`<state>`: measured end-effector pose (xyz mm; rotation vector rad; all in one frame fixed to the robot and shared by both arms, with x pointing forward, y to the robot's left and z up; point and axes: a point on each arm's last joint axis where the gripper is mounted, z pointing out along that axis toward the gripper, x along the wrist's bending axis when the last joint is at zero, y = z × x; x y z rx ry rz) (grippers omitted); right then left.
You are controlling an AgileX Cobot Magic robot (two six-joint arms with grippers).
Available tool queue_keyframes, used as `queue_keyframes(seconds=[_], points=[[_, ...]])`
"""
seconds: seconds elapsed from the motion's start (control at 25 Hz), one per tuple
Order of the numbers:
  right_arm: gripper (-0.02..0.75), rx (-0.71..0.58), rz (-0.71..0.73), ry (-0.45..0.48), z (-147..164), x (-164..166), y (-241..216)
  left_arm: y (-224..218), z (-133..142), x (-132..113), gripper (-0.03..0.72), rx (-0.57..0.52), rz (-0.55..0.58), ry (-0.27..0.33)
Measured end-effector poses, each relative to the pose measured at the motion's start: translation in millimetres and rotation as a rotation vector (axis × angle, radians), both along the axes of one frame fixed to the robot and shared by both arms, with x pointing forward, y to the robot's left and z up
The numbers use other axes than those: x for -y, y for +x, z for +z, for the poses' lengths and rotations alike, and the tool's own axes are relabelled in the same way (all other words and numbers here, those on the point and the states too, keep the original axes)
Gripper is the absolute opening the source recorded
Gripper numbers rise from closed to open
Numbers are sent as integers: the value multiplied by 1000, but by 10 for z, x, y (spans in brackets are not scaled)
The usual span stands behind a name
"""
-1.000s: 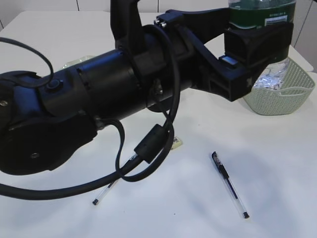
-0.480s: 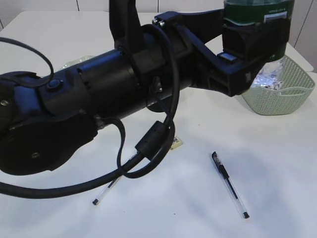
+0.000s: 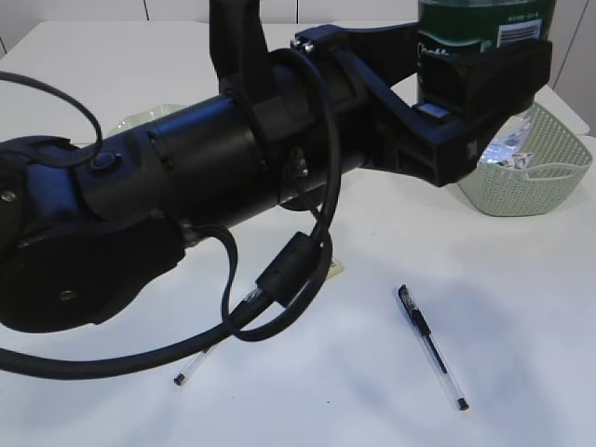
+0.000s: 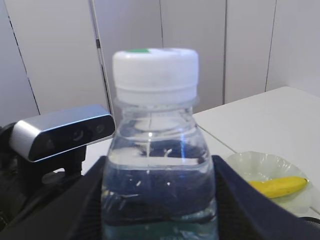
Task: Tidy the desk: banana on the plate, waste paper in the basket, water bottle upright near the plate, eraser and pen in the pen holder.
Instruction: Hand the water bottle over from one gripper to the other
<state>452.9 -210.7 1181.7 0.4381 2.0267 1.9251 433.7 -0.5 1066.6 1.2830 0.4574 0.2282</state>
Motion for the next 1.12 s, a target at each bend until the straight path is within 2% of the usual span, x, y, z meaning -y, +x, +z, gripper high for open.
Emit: queue_keyframes(seconds=[0.76, 1.12], points=[[395, 5, 69, -40, -32, -108, -62, -24, -7, 18, 585, 9, -14, 8], [395, 5, 69, -41, -37, -109, -56, -32, -6, 22, 447, 16, -21, 11]])
